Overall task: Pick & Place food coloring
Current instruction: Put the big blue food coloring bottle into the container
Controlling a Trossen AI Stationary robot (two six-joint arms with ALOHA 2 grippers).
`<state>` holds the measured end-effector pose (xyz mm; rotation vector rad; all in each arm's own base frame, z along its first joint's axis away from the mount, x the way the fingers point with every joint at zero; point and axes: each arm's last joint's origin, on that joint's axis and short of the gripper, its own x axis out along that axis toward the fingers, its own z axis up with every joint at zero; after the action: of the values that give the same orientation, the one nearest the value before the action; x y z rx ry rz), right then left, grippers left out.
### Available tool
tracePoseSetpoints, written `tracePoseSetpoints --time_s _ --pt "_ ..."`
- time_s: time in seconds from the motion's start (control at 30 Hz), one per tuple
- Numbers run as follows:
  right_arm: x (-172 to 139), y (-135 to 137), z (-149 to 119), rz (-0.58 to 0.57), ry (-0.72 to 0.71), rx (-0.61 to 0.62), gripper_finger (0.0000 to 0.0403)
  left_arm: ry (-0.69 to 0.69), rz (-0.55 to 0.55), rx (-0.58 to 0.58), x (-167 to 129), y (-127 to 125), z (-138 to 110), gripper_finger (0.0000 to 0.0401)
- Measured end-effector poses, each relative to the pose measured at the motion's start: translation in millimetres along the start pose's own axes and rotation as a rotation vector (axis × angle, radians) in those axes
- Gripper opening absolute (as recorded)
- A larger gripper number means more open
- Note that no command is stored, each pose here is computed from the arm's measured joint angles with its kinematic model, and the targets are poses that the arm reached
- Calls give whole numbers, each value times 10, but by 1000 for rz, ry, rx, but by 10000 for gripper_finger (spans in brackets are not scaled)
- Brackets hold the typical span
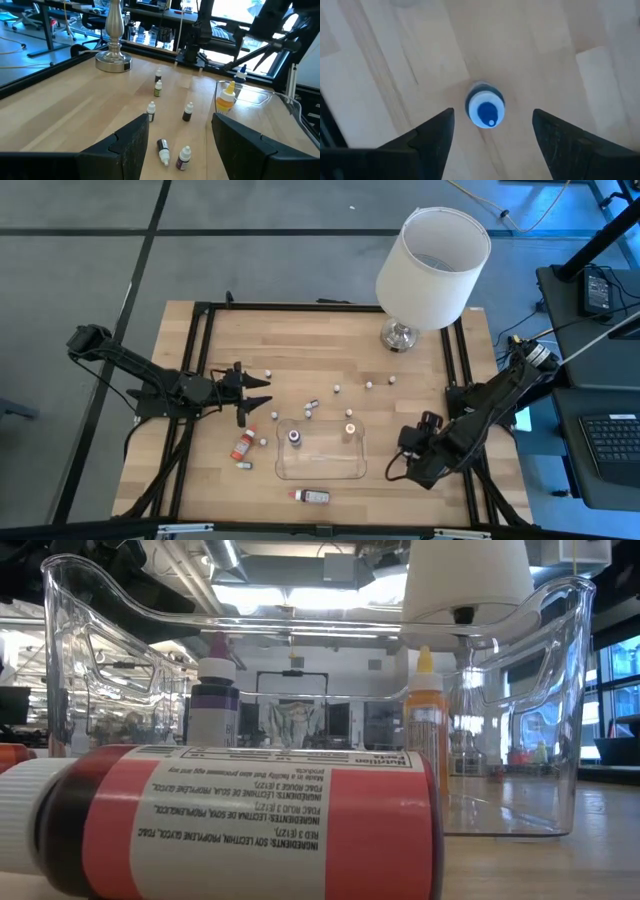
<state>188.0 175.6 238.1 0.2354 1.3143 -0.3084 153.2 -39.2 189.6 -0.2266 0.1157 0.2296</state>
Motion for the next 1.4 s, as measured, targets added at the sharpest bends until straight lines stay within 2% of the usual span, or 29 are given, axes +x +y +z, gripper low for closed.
tracePoseSetpoints --time_s 0.4,0.63,0.83,1.1,1.23,1.4 --pt "166 -16 -48 13 0 1 269 0 0 0 0 0 0 212" --pt "256 -61 -47 -2 6 13 251 0 0 0 0 0 0 212" --pt "287 -77 -39 0 11 20 216 0 1 0 0 1 0 212" --pt "284 -73 -49 18 45 18 127 -1 2 0 0 1 1 212" --pt "248 -70 -36 21 57 16 122 -1 3 0 0 1 0 212" --pt "39 -29 41 25 47 17 122 -1 3 0 0 1 0 212"
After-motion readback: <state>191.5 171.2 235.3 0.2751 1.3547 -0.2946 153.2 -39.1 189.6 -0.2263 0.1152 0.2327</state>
